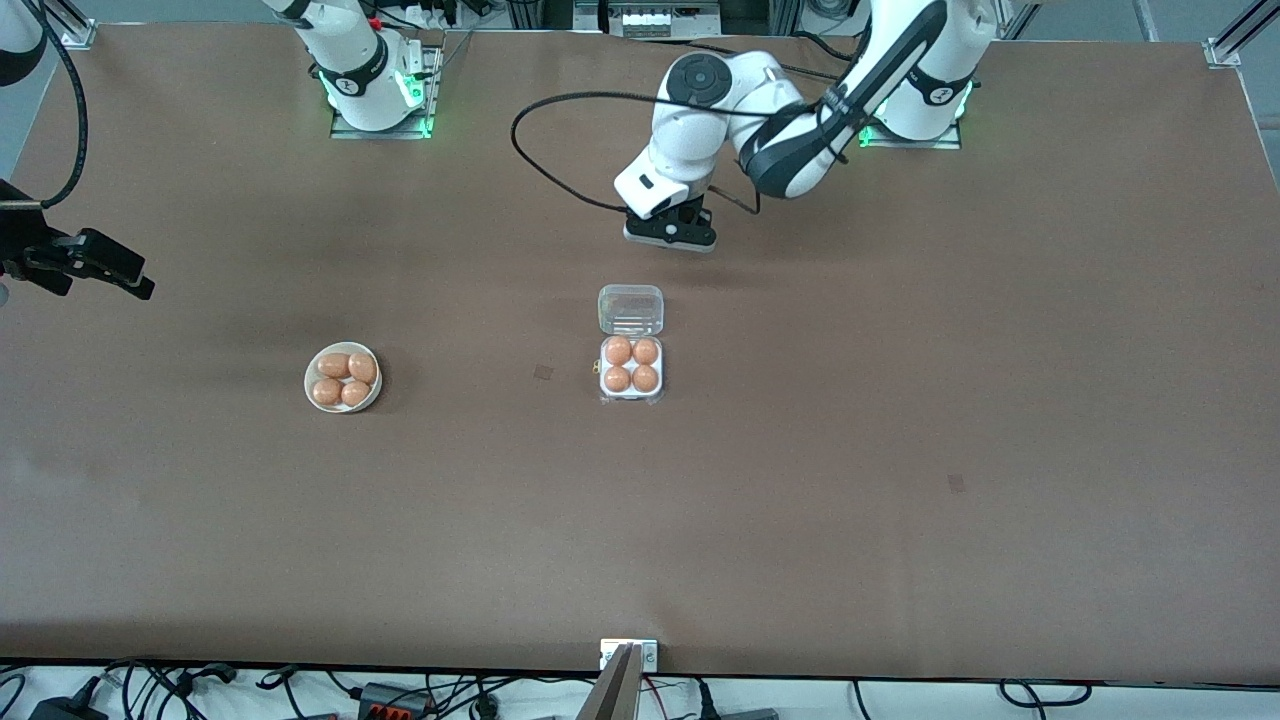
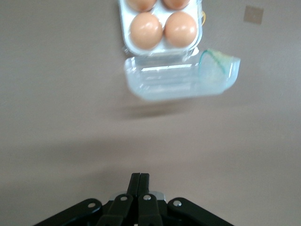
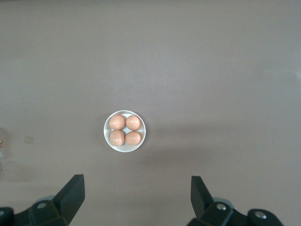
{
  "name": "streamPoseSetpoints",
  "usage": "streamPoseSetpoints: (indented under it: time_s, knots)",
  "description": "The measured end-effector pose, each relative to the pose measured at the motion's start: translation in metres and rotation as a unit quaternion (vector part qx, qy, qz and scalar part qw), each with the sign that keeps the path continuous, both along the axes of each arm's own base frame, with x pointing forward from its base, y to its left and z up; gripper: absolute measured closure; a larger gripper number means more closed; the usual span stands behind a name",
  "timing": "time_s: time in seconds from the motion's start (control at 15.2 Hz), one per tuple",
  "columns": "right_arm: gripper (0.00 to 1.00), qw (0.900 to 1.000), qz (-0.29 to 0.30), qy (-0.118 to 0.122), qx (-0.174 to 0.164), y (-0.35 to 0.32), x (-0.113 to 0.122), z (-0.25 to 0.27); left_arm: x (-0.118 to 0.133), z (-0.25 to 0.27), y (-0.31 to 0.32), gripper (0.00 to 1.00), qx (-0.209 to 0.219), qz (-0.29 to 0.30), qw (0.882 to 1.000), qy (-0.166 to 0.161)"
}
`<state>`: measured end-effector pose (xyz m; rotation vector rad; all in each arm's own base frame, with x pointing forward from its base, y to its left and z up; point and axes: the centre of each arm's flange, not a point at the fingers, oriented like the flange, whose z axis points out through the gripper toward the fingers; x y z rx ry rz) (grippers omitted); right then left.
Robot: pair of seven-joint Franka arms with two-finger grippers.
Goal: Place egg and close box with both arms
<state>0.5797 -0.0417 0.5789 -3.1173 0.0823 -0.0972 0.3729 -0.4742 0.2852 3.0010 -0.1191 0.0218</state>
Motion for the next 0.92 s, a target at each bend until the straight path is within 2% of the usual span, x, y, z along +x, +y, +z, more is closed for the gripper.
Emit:
streamPoseSetpoints:
  time_s: [0.2, 0.39, 0.59, 0.72, 0.85, 0.92]
  knots:
    - [0.00, 1.000, 0.002, 0.008, 0.001, 0.001, -0.002, -0.001, 0.004, -0.019, -0.011, 0.99, -0.010, -0.018, 1.000, -0.018]
    - [0.00, 1.000, 0.003, 0.009, 0.001, 0.002, -0.002, -0.002, 0.015, -0.030, -0.026, 0.99, -0.006, -0.036, 0.997, -0.062]
    - [0.00, 1.000, 0.001, 0.008, 0.001, -0.002, -0.002, -0.001, 0.050, -0.029, -0.040, 0.99, -0.020, -0.040, 0.993, -0.110]
    - [0.00, 1.000, -0.004, 0.008, 0.001, -0.007, -0.002, -0.001, 0.085, -0.024, -0.038, 0.99, -0.026, -0.031, 0.990, -0.138]
    - [0.00, 1.000, -0.002, 0.008, 0.002, -0.005, -0.002, -0.001, 0.120, -0.016, -0.028, 0.98, -0.028, -0.013, 0.987, -0.158]
    - [0.00, 1.000, 0.001, 0.008, 0.002, -0.002, -0.002, -0.001, 0.129, -0.013, -0.024, 0.98, -0.029, -0.008, 0.986, -0.163]
